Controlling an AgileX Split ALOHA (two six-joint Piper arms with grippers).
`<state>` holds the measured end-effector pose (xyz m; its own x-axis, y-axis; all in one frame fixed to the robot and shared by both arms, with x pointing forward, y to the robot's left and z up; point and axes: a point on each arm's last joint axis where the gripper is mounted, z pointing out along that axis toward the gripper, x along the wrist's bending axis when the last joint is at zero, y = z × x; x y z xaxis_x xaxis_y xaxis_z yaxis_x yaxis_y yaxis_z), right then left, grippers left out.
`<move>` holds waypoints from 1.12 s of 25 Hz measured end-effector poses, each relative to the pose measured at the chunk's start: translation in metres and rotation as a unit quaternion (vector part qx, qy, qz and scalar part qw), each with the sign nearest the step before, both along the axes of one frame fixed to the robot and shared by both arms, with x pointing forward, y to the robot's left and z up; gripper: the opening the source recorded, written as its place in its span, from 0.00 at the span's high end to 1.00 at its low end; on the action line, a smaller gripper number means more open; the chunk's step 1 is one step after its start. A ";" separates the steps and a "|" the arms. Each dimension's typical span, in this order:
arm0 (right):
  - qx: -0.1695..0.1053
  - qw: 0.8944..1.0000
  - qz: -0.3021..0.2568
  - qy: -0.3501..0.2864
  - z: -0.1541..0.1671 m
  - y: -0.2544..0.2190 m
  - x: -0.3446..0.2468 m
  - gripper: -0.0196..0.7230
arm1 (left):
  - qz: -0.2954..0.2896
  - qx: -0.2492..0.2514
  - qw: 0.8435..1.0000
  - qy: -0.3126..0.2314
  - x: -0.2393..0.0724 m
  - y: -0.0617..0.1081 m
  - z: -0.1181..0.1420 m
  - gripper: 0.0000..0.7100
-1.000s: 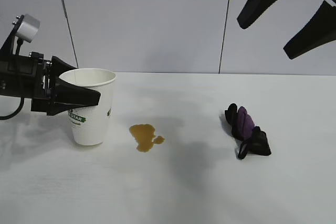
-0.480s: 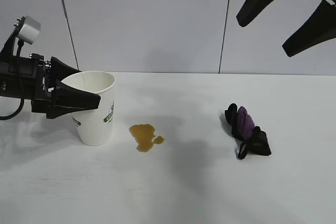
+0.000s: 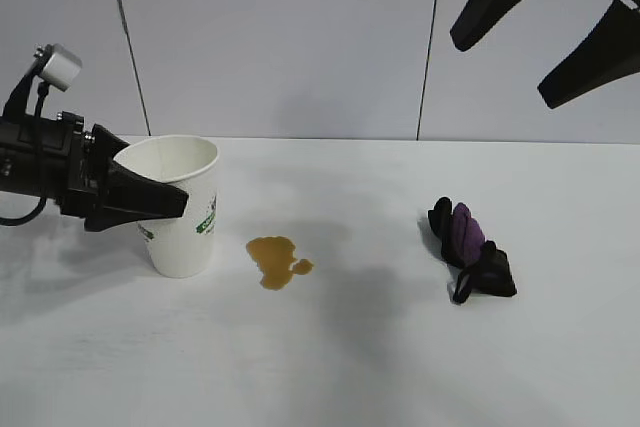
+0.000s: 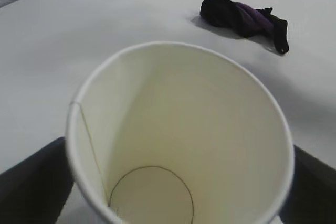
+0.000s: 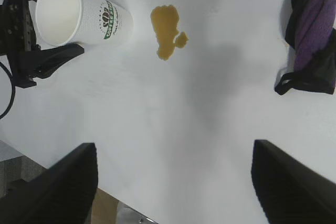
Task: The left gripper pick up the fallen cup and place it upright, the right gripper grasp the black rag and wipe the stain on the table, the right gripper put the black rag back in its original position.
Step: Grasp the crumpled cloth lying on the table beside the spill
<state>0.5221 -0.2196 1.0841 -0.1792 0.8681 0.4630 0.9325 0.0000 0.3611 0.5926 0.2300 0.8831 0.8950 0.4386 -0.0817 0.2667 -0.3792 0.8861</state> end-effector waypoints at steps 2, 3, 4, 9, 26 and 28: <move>0.000 1.000 0.000 0.000 0.000 0.000 0.000 0.22 | 0.005 0.023 1.000 -0.003 0.000 0.002 0.008 0.03; 0.000 1.000 0.000 0.000 0.000 0.000 0.000 0.22 | 0.005 0.033 0.999 -0.006 -0.001 0.003 0.013 0.03; 0.000 1.000 0.000 0.000 0.000 0.000 0.000 0.22 | 0.006 0.044 0.999 -0.007 -0.001 0.004 0.017 0.03; 0.000 1.000 0.000 0.000 0.000 0.000 0.000 0.22 | -0.006 0.088 0.996 -0.009 -0.009 0.008 0.041 0.03; 0.001 1.000 0.000 0.000 0.000 0.000 0.000 0.22 | 0.138 0.031 0.988 0.058 -0.062 0.014 0.173 0.03; 0.001 1.000 0.000 0.000 0.000 0.000 0.000 0.22 | 0.159 0.007 0.986 0.041 -0.078 0.013 0.199 0.03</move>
